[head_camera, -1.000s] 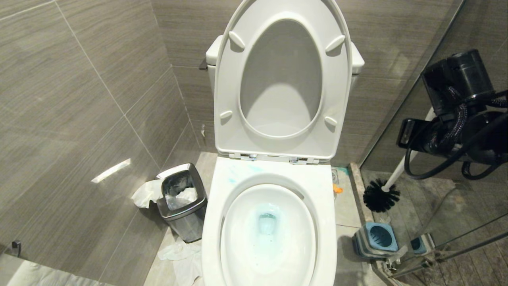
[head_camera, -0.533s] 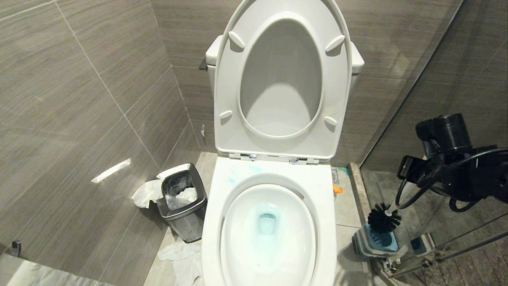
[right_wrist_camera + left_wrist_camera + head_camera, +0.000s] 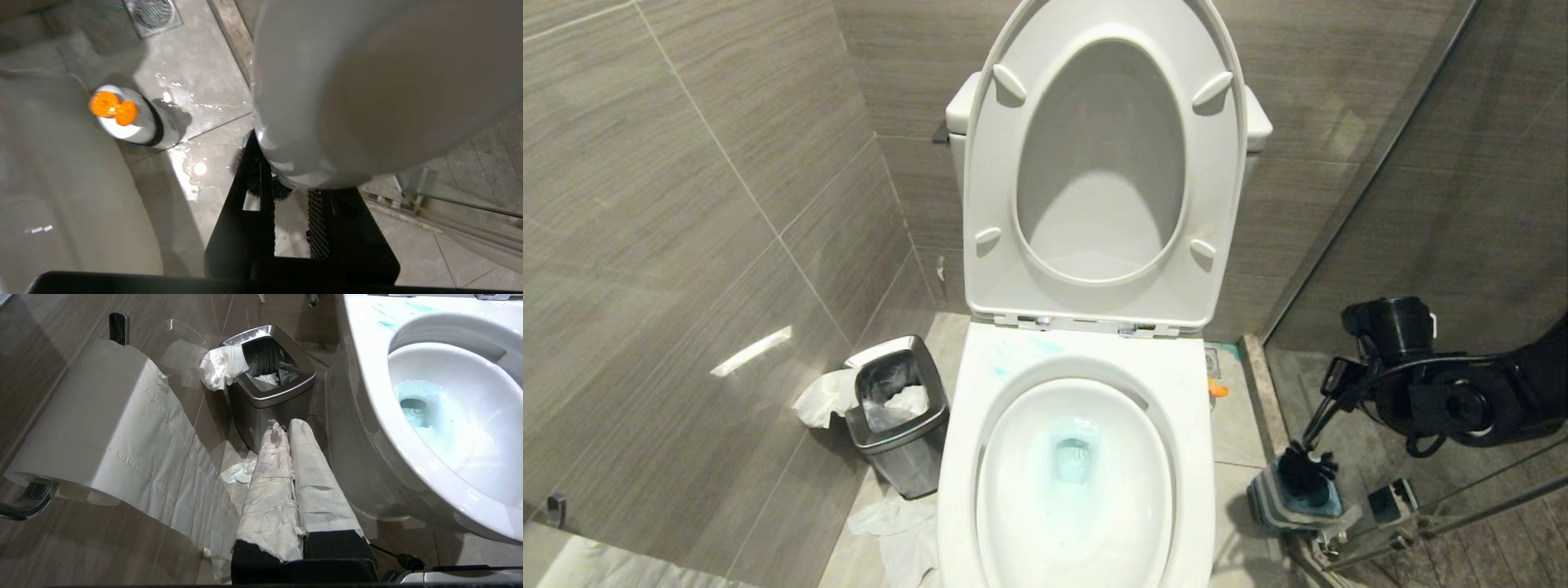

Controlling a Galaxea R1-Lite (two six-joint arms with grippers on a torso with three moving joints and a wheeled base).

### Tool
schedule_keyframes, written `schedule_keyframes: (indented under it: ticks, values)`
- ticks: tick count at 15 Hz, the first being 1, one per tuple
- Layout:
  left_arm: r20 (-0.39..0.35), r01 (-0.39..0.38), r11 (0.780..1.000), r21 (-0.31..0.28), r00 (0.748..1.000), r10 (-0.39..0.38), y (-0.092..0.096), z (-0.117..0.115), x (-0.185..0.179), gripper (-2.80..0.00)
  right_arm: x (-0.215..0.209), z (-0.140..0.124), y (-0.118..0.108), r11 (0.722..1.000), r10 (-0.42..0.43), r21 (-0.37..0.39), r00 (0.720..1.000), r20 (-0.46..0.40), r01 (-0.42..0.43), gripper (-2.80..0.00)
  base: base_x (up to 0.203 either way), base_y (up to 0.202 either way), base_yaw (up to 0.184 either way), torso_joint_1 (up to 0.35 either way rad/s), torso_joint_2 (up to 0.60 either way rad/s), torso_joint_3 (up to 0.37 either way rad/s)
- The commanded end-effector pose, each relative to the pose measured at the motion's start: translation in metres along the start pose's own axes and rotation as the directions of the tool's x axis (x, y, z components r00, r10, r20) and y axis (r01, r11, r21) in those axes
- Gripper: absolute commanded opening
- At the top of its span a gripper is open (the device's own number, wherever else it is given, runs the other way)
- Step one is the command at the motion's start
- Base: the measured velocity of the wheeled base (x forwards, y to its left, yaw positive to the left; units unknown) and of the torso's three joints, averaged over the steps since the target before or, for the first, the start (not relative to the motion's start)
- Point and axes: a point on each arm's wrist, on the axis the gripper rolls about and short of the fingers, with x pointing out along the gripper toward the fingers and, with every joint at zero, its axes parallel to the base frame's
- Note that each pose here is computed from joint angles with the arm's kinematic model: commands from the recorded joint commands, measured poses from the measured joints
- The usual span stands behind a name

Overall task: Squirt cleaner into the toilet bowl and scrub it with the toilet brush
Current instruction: Put the toilet brush back

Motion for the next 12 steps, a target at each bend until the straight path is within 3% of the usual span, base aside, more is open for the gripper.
schedule_keyframes:
  ticks: [1, 8, 12]
  values:
    - [-0.001, 0.000, 1.000, 0.000, 1.000, 0.000, 0.000, 0.000, 0.000, -2.80, 0.029, -0.020, 0.000, 0.999, -0.041, -0.016, 0.998, -0.040, 0.040, -2.80, 0.000, 0.000, 0.000, 0.000, 0.00, 0.000]
    - [-0.001, 0.000, 1.000, 0.000, 1.000, 0.000, 0.000, 0.000, 0.000, -2.80, 0.074, -0.015, -0.016, 0.995, -0.085, 0.039, 0.996, -0.037, 0.086, -2.80, 0.000, 0.000, 0.000, 0.000, 0.00, 0.000]
    - [-0.002, 0.000, 1.000, 0.000, 1.000, 0.000, 0.000, 0.000, 0.000, -2.80, 0.085, -0.028, -0.017, 0.994, -0.104, 0.017, 0.992, -0.071, 0.105, -2.80, 0.000, 0.000, 0.000, 0.000, 0.00, 0.000]
